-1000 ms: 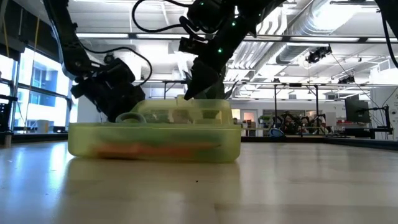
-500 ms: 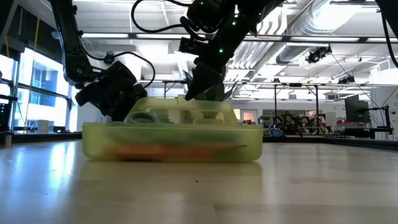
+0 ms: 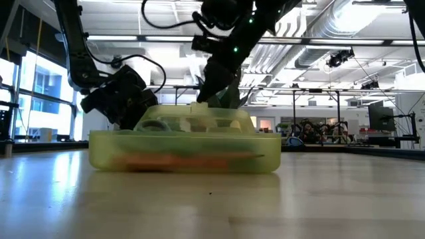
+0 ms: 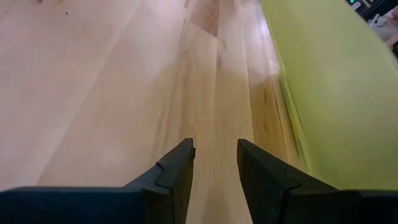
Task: Pack school essentials
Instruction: Close the yellow school supply box
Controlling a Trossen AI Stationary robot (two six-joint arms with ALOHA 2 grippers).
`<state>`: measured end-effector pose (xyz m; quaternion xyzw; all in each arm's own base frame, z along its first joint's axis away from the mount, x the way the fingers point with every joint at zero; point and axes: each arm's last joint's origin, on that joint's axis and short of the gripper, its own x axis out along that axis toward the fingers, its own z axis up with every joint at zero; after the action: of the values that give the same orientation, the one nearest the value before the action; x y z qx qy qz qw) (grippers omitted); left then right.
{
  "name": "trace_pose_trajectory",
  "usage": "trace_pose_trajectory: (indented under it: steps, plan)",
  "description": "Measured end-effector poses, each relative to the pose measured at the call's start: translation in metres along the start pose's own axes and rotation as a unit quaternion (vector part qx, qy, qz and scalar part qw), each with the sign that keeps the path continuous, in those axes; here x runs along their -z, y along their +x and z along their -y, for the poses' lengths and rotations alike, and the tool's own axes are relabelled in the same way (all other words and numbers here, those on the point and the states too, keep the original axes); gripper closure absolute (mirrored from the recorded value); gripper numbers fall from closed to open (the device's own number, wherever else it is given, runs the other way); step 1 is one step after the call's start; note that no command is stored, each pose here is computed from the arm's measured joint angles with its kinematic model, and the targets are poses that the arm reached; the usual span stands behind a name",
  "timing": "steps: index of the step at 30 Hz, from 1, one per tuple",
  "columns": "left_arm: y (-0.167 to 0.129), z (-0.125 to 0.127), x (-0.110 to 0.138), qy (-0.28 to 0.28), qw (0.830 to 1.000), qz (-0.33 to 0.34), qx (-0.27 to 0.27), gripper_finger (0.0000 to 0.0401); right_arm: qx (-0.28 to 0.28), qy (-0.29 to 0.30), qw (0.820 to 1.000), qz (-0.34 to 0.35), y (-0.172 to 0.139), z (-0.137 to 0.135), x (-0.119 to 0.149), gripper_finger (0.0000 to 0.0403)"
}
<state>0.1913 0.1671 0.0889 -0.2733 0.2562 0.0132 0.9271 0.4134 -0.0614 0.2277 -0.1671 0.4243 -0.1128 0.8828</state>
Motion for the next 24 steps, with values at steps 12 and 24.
trace_pose_trajectory:
  steps: [12, 24]
  plan:
    - [0.000, 0.000, 0.000, -0.001, 1.000, -0.001, -0.002, 0.0286, 0.000, 0.085, 0.996, 0.014, -0.063, 0.019, -0.005, 0.0253]
    - [0.000, 0.000, 0.000, -0.001, 1.000, -0.001, -0.002, 0.0286, -0.024, 0.145, 0.984, -0.098, -0.062, -0.005, 0.039, 0.0253]
